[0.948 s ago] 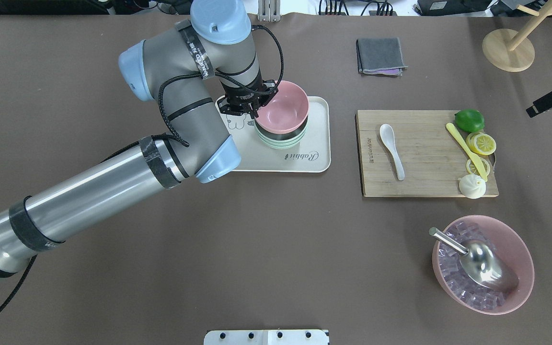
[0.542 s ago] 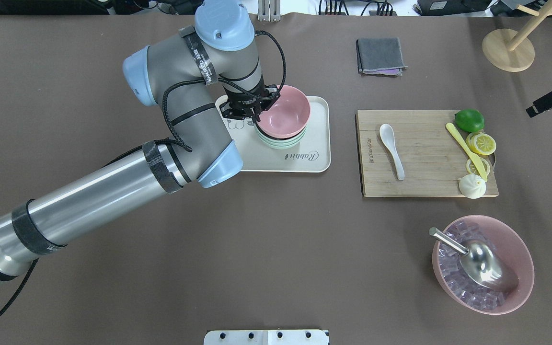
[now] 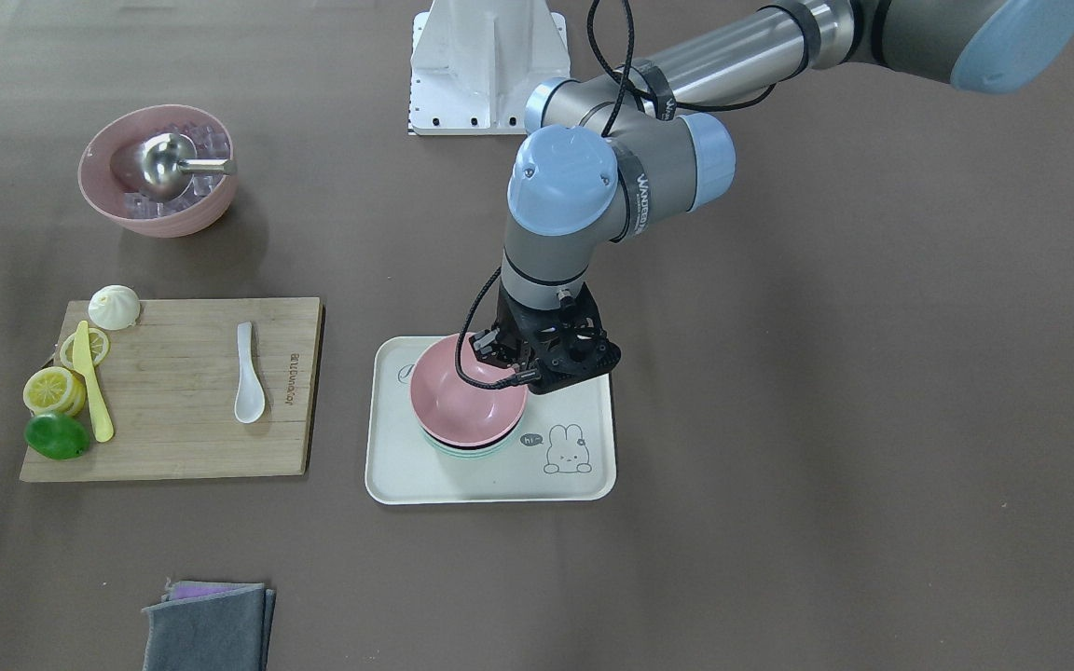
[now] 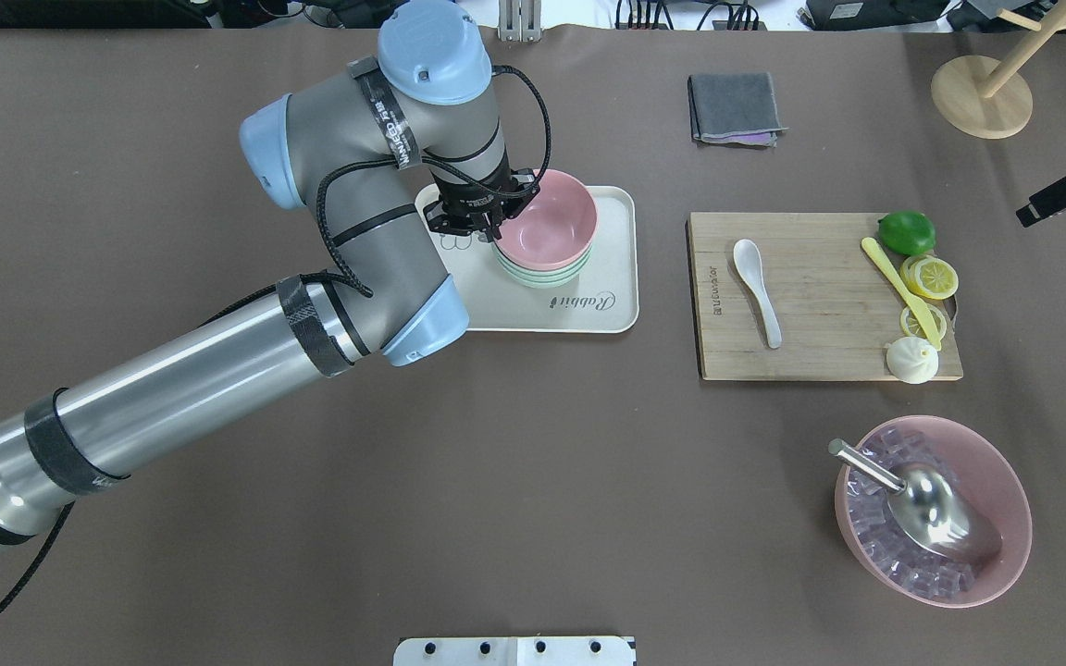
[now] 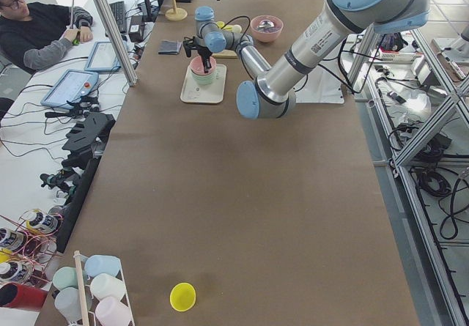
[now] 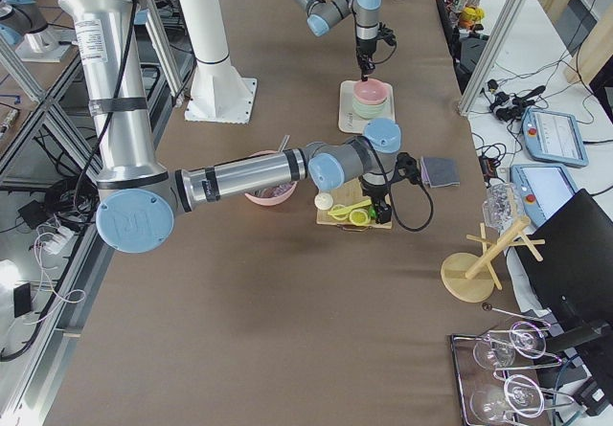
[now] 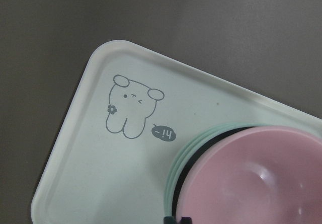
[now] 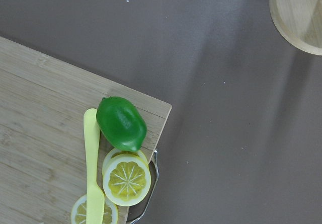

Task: Stack pink bowl on green and place spoon
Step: 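Lower the pink bowl onto the green bowls and open the left gripper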

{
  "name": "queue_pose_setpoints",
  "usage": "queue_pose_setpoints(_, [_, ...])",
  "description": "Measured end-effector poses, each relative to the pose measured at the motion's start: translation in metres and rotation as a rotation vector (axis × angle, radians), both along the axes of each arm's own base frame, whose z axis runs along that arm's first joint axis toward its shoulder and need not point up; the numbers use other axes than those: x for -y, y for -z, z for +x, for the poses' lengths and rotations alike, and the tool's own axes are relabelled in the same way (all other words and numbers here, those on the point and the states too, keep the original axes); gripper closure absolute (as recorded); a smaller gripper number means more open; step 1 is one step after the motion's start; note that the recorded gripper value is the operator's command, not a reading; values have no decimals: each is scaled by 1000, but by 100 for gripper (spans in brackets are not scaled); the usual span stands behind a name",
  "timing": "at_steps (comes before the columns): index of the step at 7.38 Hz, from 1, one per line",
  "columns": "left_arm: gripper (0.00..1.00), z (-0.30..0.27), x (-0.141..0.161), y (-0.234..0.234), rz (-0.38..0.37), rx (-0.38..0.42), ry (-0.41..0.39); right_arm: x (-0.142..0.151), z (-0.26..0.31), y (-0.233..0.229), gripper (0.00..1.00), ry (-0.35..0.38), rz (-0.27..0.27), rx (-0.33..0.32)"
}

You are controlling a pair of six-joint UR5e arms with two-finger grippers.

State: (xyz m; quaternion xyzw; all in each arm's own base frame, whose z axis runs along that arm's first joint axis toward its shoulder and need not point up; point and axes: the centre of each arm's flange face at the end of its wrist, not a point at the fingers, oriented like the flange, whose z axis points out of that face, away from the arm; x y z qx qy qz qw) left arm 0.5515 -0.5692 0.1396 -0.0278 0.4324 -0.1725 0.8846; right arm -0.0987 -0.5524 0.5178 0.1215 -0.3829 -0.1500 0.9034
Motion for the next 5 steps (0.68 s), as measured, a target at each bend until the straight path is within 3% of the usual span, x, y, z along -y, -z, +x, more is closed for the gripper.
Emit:
queue_pose_setpoints(4, [100,10,1,-8,10,-12,-7,0,0,-1,0,0,-1,0])
queue_pose_setpoints(5, [46,10,1,-9,10,-12,-7,0,0,-1,0,0,-2,0])
